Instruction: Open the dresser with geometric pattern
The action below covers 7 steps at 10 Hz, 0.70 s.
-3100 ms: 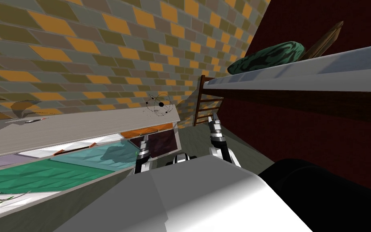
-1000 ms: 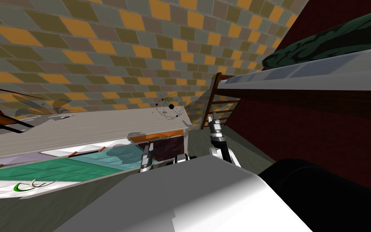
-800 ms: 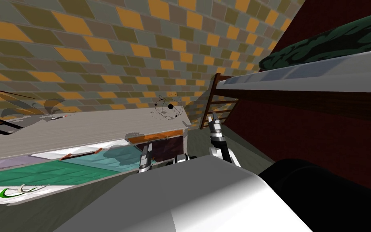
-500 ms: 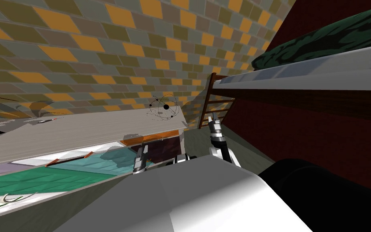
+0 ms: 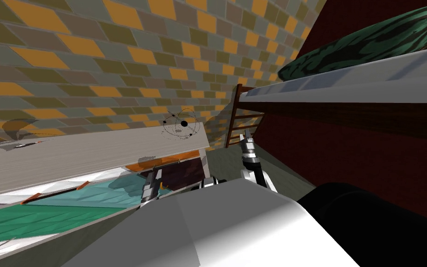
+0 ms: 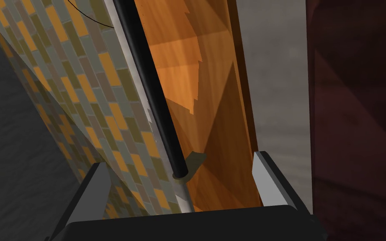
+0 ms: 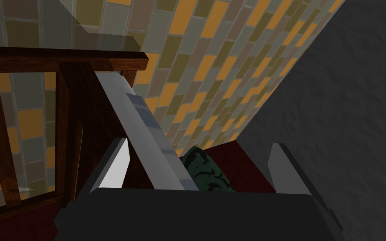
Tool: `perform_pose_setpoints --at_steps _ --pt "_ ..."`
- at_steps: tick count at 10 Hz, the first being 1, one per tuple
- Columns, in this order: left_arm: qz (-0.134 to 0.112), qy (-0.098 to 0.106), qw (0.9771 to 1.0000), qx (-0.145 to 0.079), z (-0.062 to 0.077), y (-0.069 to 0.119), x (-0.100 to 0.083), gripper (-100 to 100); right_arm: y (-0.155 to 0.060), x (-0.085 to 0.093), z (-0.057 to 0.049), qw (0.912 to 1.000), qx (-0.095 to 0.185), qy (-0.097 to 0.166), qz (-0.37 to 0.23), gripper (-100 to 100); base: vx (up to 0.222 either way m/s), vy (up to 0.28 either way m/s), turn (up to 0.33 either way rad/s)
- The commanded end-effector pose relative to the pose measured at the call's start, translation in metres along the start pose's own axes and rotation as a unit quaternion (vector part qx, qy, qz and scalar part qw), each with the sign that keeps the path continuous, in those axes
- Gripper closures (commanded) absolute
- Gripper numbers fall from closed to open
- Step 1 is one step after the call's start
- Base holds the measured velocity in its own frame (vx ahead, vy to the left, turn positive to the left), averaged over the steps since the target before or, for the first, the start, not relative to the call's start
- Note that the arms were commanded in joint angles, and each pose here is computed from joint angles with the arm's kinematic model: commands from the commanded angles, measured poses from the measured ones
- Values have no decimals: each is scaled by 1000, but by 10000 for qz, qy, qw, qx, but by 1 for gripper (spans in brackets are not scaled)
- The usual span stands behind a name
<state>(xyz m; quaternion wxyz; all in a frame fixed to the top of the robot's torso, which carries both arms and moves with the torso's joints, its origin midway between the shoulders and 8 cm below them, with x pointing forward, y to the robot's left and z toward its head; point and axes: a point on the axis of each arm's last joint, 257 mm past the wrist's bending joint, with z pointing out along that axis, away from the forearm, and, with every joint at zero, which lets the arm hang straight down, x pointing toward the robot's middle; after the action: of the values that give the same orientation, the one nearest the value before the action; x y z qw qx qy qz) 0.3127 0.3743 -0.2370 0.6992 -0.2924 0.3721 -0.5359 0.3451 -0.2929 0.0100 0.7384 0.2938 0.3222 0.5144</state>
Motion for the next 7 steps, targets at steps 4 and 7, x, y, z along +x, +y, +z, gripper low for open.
perform_pose_setpoints --at_steps 4,7 --pt "130 -188 9997 -100 -8 9 -57 -100 0 0 0 10000 0 0 1 0 0 -67 -66" --pt "218 -391 9990 -91 -11 7 -111 -100 0 0 0 10000 0 0 1 0 1 -114 -121"
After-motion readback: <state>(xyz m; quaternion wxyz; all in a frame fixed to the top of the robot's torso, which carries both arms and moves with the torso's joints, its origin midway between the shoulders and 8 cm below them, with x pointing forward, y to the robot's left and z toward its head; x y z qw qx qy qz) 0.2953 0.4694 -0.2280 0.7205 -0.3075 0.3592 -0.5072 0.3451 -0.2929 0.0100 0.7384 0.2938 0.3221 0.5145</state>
